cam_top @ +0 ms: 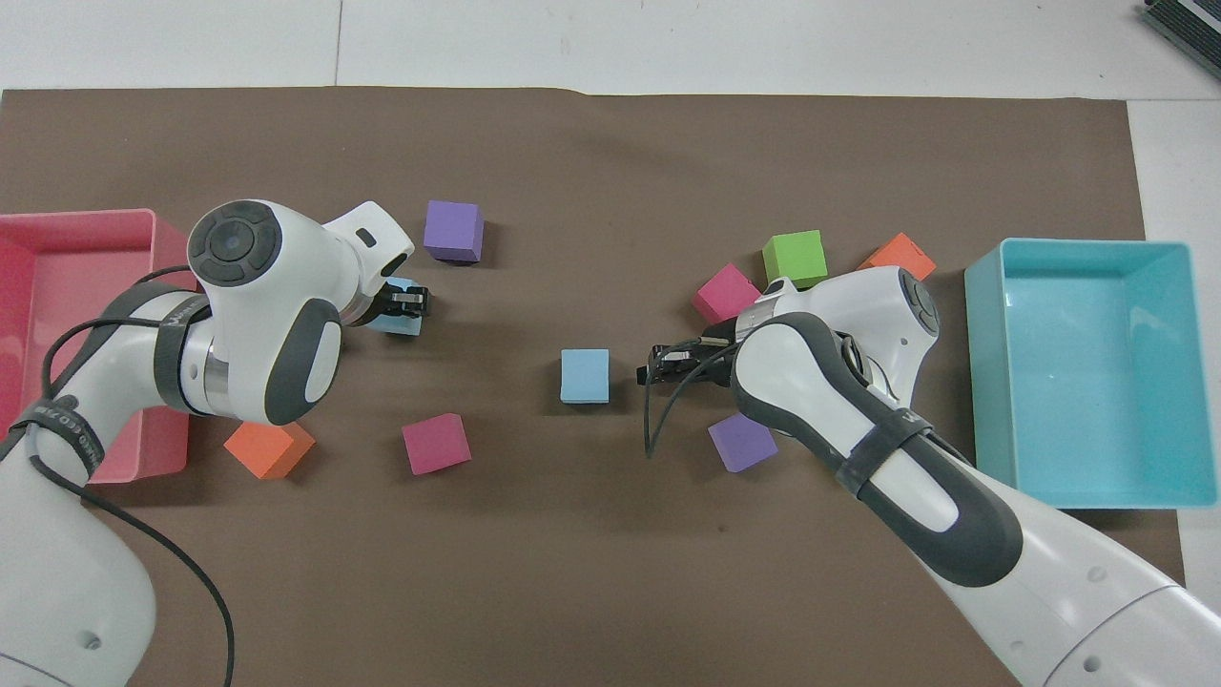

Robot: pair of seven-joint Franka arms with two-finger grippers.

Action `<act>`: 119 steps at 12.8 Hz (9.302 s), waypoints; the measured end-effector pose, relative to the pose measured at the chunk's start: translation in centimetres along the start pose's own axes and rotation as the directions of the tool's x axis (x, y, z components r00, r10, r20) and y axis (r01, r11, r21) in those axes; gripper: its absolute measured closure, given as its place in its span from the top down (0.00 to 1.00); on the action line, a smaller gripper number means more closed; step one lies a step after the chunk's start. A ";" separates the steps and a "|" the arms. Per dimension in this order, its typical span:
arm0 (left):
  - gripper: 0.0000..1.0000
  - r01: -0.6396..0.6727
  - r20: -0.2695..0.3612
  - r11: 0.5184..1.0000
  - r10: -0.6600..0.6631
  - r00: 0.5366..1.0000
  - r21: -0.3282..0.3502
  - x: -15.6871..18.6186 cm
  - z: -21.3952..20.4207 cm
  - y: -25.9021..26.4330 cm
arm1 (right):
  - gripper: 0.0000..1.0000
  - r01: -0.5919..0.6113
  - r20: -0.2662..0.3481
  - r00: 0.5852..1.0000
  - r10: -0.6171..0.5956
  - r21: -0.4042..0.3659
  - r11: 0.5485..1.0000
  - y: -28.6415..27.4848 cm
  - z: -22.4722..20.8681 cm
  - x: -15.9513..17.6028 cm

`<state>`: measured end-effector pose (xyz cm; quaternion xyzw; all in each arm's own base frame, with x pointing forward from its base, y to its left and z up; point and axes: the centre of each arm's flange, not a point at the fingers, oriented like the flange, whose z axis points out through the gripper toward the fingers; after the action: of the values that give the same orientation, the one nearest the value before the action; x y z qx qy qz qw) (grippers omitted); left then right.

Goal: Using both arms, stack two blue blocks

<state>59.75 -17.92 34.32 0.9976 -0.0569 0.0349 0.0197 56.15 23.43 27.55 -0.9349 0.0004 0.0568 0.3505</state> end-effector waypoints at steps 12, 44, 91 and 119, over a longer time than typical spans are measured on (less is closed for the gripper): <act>0.59 0.142 -0.012 0.989 -0.142 0.990 0.044 -3.4 -6.1 14.8 | 0.01 -0.020 -0.006 1.000 0.021 0.023 1.000 -0.1 0.0 0.0; 0.59 0.143 0.033 0.990 -0.143 0.989 0.001 -6.8 -2.9 24.8 | 0.01 -0.020 -0.009 1.000 0.020 0.024 1.000 -0.2 -0.1 0.1; 1.00 -0.089 0.116 0.996 0.085 0.990 0.023 -6.2 -34.7 -12.6 | 0.67 0.202 0.014 0.976 -0.217 -0.427 0.881 -2.7 -19.5 3.9; 1.00 -0.113 0.139 0.994 0.113 0.984 -0.004 -7.5 -35.2 -13.0 | 1.00 -0.057 -0.113 0.993 -0.020 -0.637 0.769 -5.1 -43.3 -8.5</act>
<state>51.39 -2.63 68.40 0.9928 -0.1146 -0.0335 0.0118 52.55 -1.49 64.19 -0.9999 0.0099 0.0039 0.0106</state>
